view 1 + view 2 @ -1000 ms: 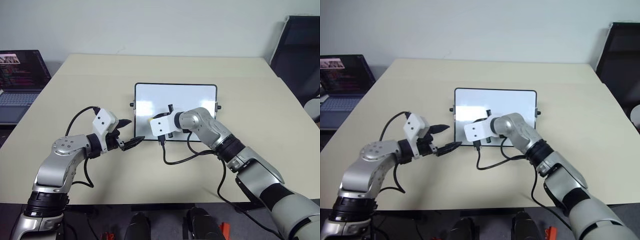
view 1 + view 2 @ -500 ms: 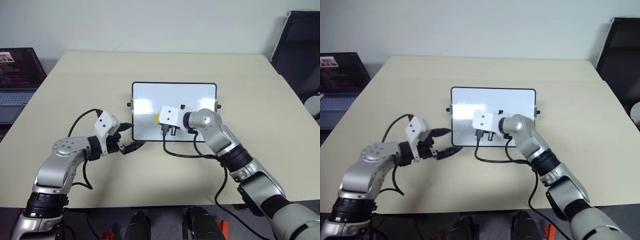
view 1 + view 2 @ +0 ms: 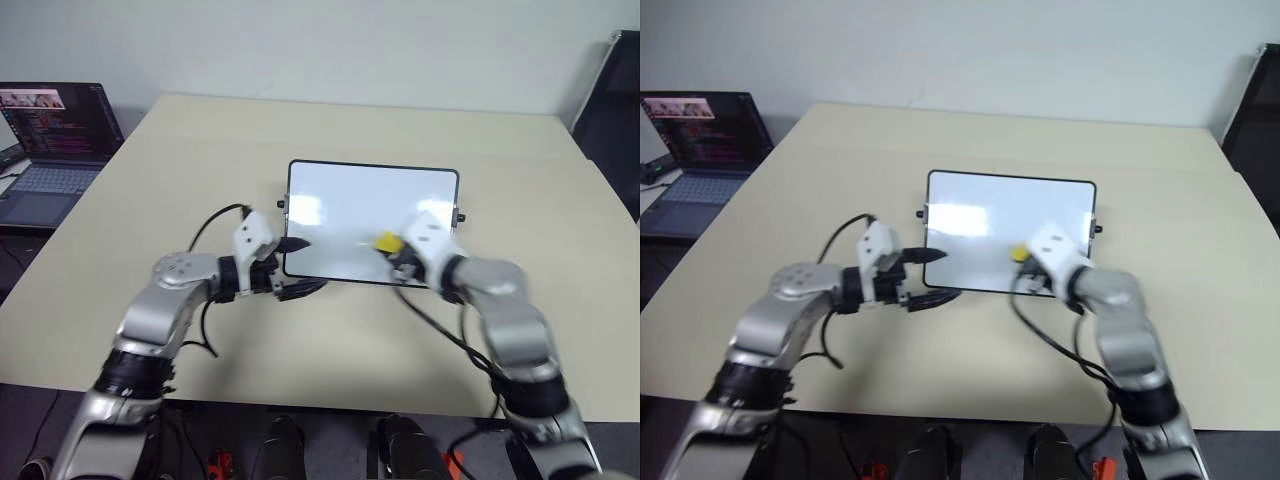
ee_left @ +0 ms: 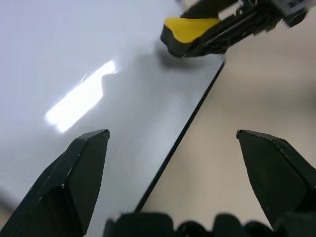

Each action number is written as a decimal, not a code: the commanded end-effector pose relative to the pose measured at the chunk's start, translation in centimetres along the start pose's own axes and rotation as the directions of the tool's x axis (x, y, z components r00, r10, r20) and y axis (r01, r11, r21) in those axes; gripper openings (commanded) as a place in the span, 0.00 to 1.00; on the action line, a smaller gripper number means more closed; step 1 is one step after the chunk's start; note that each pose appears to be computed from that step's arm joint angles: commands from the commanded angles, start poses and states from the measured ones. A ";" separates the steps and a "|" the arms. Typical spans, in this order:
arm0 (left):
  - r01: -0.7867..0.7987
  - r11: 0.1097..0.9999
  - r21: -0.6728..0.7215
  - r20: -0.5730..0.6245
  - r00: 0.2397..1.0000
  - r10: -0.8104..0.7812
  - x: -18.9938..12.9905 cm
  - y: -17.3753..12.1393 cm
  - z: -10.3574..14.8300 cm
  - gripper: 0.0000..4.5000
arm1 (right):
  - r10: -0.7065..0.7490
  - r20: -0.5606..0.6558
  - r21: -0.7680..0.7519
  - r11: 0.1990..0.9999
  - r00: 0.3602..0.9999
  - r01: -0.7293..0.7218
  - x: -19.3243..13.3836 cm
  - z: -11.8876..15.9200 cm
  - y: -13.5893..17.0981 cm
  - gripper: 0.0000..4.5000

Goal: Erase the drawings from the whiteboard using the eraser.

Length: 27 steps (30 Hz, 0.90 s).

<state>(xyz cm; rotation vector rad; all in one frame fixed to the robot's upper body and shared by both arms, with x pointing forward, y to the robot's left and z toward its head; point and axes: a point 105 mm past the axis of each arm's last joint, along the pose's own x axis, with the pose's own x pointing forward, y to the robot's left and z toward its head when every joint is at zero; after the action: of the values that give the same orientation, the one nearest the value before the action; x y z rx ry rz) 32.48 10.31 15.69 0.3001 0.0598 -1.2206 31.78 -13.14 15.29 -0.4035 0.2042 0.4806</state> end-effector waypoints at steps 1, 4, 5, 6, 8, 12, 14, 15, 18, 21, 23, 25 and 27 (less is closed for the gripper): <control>0.103 0.991 0.081 0.041 0.993 -0.106 1.5 -0.4 1.7 1.00 | -0.180 0.038 0.084 0.981 0.983 0.176 -3.5 0.4 -2.1 0.24; 0.235 0.961 0.146 0.060 0.967 -0.246 3.9 -1.3 3.0 1.00 | -0.266 -0.006 0.221 0.940 0.964 0.261 -6.1 -1.9 -2.5 0.24; 0.265 0.951 0.161 0.064 0.958 -0.278 4.5 -1.5 3.4 1.00 | -0.280 -0.014 0.256 0.927 0.960 0.274 -6.5 -2.4 -2.5 0.24; 0.295 0.940 0.173 0.066 0.948 -0.310 5.1 -1.8 3.6 1.00 | -0.293 -0.038 0.266 0.918 0.955 0.292 -6.8 -3.0 -2.5 0.24; 0.353 0.914 0.198 0.057 0.927 -0.370 6.1 -2.5 3.9 1.00 | -0.308 -0.089 0.299 0.899 0.947 0.320 -7.0 -4.4 -2.5 0.24; 0.429 0.862 0.270 0.034 0.890 -0.454 8.1 -3.5 4.7 1.00 | -0.317 -0.170 0.344 0.868 0.933 0.357 -6.5 -6.7 -2.7 0.24; 0.445 0.840 0.311 0.024 0.880 -0.475 8.8 -3.9 5.0 1.00 | -0.359 -0.182 0.362 0.841 0.915 0.402 -6.1 -7.2 -3.4 0.24; 0.448 0.833 0.325 0.023 0.877 -0.481 9.1 -4.1 5.3 1.00 | -0.380 -0.197 0.368 0.826 0.904 0.427 -5.9 -7.6 -3.9 0.24; 0.445 0.819 0.364 0.009 0.877 -0.480 9.4 -4.3 5.4 1.00 | -0.398 -0.215 0.377 0.809 0.892 0.451 -5.4 -8.4 -4.7 0.24; 0.430 0.825 0.368 0.015 0.884 -0.467 9.4 -4.1 5.5 1.00 | -0.430 -0.219 0.370 0.794 0.876 0.482 -5.1 -8.8 -5.8 0.24; 0.419 0.830 0.369 0.020 0.889 -0.457 9.4 -4.0 5.5 1.00 | -0.451 -0.217 0.373 0.781 0.866 0.500 -4.9 -8.9 -6.5 0.32; 0.409 0.834 0.369 0.023 0.893 -0.449 9.4 -3.9 5.5 1.00 | -0.471 -0.212 0.386 0.765 0.856 0.516 -4.8 -9.0 -7.2 0.45; 0.392 0.846 0.362 0.032 0.902 -0.431 9.1 -3.6 5.5 1.00 | -0.476 -0.205 0.406 0.754 0.855 0.517 -4.3 -9.0 -8.1 0.62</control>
<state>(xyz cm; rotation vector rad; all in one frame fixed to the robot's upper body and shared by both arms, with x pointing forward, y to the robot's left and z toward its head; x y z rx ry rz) 31.58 -0.64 17.10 0.5382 -0.1467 -1.7038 30.67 -24.46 9.83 -0.0090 0.3325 -0.1049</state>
